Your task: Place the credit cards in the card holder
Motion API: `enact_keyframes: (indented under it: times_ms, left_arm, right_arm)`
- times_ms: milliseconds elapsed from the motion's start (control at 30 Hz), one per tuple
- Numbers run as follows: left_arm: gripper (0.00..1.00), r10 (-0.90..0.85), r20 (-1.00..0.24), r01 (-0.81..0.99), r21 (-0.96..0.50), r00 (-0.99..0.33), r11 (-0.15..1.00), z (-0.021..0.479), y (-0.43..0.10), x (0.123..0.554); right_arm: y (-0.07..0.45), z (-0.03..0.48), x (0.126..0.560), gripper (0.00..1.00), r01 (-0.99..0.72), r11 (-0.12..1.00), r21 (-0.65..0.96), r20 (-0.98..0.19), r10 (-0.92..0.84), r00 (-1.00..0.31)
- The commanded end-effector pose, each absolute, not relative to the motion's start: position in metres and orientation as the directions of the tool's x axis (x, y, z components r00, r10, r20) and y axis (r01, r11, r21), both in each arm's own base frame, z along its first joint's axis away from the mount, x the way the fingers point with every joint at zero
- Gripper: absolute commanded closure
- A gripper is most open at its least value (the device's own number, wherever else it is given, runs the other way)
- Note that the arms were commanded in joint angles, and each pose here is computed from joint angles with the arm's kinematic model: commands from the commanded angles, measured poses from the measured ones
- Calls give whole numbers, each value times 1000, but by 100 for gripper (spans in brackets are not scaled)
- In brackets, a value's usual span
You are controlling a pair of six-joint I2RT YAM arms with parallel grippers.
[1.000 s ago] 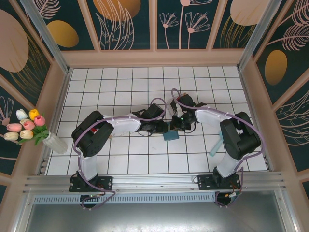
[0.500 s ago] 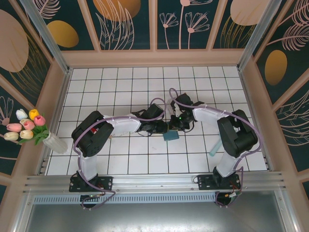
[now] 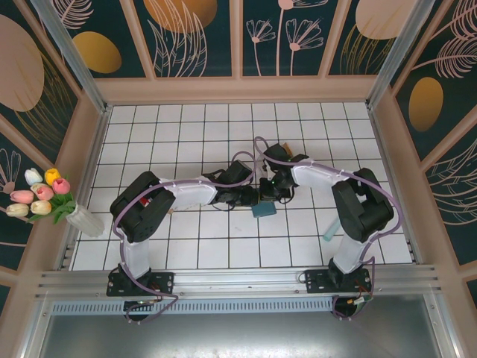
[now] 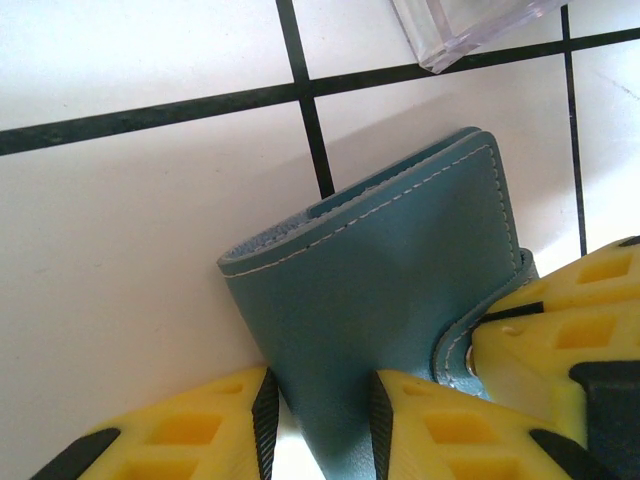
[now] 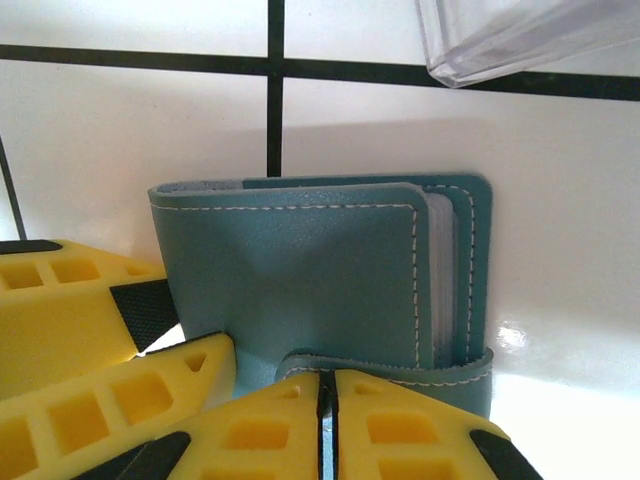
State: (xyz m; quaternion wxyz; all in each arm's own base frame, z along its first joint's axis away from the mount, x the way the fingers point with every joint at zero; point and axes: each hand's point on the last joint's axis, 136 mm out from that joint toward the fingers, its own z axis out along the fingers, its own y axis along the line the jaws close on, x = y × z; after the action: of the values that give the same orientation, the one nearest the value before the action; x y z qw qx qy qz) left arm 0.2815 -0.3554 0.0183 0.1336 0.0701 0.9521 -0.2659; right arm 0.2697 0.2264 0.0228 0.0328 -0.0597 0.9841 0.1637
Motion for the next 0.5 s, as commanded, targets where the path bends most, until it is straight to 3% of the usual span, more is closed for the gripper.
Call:
enact_keyframes:
  times_ms: [0,300,467]
  left_arm:
    - [67,58,-268,174,-432,-962,885,-6,-342,276]
    - [67,49,-285,172,-426,-957,888,-2,-339,277]
    - [67,58,-288,179,-416,-956,891,-2,-338,277]
  right_arm:
    - [176,-46,208,90,-114,992,51,148,-120,-982]
    - [235,49,289,85,-116,924,364,-132,-73,-989]
    - [236,66,300,84,-118,895,430,-148,-59,-987]
